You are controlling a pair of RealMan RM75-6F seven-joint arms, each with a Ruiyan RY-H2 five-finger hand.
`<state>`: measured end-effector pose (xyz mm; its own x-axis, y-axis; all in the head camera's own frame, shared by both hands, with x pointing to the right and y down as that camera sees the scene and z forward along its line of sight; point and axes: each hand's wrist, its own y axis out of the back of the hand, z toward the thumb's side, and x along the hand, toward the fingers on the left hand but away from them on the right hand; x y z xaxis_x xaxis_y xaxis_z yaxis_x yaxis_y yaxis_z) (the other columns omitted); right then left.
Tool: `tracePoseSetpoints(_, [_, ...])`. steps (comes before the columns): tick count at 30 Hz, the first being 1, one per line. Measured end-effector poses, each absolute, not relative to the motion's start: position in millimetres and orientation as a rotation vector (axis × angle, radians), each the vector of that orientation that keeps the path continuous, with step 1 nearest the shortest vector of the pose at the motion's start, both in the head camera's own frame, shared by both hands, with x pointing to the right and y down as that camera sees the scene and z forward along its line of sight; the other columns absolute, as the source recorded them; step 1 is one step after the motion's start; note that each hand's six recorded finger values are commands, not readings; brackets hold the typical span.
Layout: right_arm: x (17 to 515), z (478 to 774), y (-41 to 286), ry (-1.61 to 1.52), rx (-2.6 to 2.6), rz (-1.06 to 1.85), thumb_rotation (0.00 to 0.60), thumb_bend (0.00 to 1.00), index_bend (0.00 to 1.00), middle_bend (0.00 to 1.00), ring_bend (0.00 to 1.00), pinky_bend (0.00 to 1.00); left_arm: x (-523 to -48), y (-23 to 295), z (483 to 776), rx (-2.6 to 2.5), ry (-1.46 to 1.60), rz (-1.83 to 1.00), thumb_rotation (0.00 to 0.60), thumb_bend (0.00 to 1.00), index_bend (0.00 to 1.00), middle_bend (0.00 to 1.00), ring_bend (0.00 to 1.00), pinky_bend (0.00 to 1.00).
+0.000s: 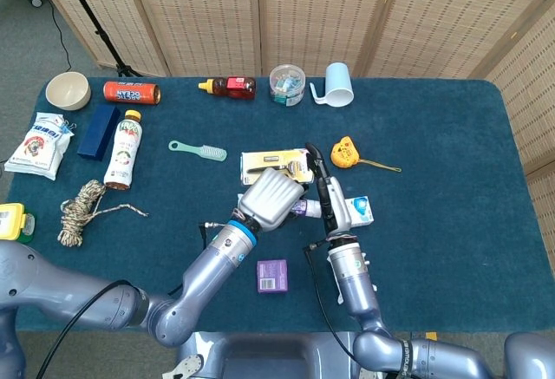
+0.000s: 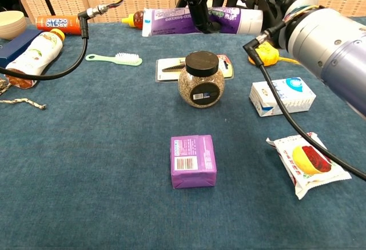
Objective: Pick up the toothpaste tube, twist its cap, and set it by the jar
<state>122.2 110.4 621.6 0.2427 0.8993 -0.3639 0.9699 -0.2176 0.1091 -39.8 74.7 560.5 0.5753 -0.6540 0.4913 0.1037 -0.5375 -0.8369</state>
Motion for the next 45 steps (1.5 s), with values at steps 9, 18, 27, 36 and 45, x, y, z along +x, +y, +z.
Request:
tracePoseSetpoints(9, [124.8,619.5,108.8,1.725,2.16,-0.247,0.0,0.0,0.0,0.0,0.0,0.0,-39.2,74.2,559.4,-1.905,0.494,-1.018,0.6,0.53,0.63,0.57,0.53,0.63])
tracePoseSetpoints(18, [125.4,619.3,109.4,1.715,2.154,-0.232,0.0,0.0,0.0,0.0,0.0,0.0,-40.6,74.1,562.0,-1.913,0.514,-1.011,0.6,0.53,0.63,0.57,0.53,0.63])
tracePoseSetpoints(27, [126.1,620.4,109.6,1.705,2.162,-0.238,0.0,0.0,0.0,0.0,0.0,0.0,-39.5,74.2,562.9,-1.912,0.51,-1.008,0.6,0.52,0.63,0.57,0.53,0.63])
tracePoseSetpoints(36, [125.5,620.8,110.8,1.673,2.193,-0.256,0.0,0.0,0.0,0.0,0.0,0.0,-35.8,74.4,562.5,-1.913,0.488,-0.996,0.6,0.52,0.63,0.57,0.53,0.63])
tracePoseSetpoints(45, [125.9,620.4,110.6,1.654,2.213,-0.262,0.0,0.0,0.0,0.0,0.0,0.0,-34.6,74.2,560.6,-1.905,0.48,-0.993,0.6,0.52,0.63,0.57,0.53,0.63])
